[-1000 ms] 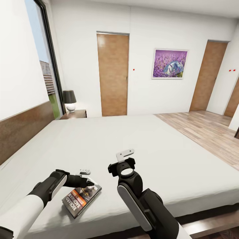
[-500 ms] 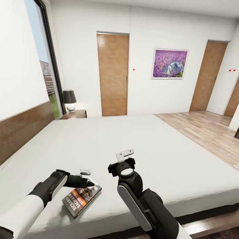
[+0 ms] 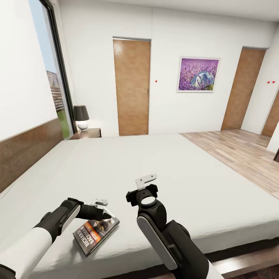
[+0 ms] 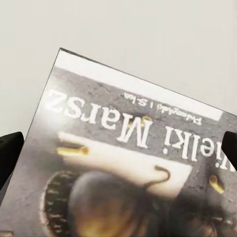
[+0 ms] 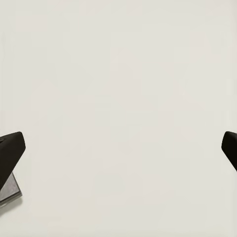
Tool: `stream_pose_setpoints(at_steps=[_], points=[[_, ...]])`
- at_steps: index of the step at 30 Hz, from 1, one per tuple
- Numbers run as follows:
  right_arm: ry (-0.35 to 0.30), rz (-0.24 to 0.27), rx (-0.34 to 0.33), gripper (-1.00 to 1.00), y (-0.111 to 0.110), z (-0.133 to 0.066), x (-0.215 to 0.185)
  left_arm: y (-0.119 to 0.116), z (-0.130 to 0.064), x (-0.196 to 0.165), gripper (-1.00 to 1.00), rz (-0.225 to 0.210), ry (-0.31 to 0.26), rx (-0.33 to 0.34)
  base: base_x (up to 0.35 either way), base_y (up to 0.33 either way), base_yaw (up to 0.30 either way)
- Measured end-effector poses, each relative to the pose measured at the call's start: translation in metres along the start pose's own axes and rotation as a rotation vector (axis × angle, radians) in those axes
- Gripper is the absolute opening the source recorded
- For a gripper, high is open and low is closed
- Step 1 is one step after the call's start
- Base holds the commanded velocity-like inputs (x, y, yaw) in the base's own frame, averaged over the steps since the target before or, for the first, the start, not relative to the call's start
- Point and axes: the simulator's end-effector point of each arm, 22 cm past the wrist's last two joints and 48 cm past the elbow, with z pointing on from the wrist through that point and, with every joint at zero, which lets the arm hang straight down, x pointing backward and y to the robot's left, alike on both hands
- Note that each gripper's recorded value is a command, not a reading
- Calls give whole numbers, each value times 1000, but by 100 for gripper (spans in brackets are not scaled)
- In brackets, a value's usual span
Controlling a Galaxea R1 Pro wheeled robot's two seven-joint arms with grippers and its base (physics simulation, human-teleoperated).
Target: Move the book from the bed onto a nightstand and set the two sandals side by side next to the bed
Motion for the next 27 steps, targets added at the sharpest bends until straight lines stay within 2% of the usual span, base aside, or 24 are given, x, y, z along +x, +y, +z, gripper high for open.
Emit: stream_pose_setpoints(at_steps=[27], points=[[0, 0, 0, 100, 0, 0, 0, -1, 0, 0, 100, 6, 1, 3, 0, 0, 0]])
